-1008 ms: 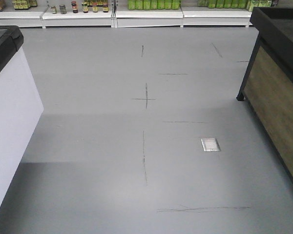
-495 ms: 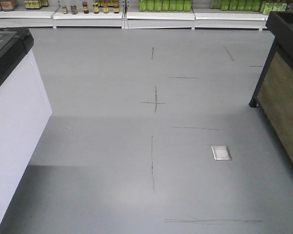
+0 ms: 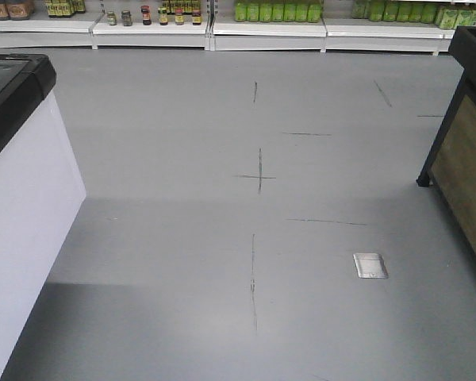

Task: Pick three apples into basket with both arms
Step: 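Drive the base forward along the aisle toward the fruit tables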

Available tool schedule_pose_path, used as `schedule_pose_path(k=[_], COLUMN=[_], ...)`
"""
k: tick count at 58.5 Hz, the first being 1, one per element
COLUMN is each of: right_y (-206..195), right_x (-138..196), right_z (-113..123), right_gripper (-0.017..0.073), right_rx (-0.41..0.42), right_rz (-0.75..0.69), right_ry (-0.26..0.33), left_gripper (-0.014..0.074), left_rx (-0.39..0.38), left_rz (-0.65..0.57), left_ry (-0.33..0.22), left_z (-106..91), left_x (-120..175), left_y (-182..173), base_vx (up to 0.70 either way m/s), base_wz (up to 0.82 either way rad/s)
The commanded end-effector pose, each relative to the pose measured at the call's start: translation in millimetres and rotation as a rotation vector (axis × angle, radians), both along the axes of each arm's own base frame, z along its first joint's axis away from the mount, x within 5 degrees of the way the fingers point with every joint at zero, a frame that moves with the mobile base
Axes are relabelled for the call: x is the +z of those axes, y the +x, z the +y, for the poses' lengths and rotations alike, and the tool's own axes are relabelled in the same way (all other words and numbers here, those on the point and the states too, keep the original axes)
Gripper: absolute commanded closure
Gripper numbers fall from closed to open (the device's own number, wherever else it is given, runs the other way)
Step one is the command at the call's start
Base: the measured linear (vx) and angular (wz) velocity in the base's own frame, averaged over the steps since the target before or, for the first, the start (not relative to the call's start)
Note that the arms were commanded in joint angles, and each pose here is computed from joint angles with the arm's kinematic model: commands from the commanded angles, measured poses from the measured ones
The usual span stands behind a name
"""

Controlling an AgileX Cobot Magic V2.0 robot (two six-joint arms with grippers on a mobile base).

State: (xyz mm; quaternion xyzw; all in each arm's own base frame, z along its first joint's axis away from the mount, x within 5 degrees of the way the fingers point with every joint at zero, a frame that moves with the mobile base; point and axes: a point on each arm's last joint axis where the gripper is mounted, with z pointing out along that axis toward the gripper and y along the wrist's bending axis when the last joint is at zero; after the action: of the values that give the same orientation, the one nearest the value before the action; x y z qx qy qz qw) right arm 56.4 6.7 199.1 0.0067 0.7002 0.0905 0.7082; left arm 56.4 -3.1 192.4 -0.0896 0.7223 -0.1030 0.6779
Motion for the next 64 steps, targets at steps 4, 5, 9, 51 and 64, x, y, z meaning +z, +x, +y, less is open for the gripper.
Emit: schedule_pose_path(k=[4,5,9,51,64], right_y=[-0.7,-0.7,-0.7,-0.7,-0.7], right_x=[3.7,3.7,3.7,3.7,3.7], right_z=[-0.6,-0.6,-0.6,-0.6,-0.6], right_gripper=[0.0564,0.0564,0.0564,0.0564,0.0564], right_rx=[-0.009,-0.009,-0.009,-0.009,-0.009], right_rz=[-0.074,-0.074,-0.074,-0.074,-0.074], right_ry=[0.002,0.002,0.002,0.002,0.002], left_gripper=[0.06,0.06,0.06,0.06,0.06], left_rx=[0.022,0.022,0.022,0.022,0.022], left_rz=[-0.099,-0.099,-0.099,-0.099,-0.099], left_ry=[-0.014,-0.014,-0.014,-0.014,-0.014], left_z=[1.9,1.9,1.9,1.9,1.9], left_x=[14.8,14.8,14.8,14.8,14.8], left_y=[-1.9,-1.9,-1.9,-1.9,-1.9], base_vx=[0.18,0.19,0.19,0.22,0.24], base_wz=[-0.02,-0.02,-0.02,-0.04,-0.19])
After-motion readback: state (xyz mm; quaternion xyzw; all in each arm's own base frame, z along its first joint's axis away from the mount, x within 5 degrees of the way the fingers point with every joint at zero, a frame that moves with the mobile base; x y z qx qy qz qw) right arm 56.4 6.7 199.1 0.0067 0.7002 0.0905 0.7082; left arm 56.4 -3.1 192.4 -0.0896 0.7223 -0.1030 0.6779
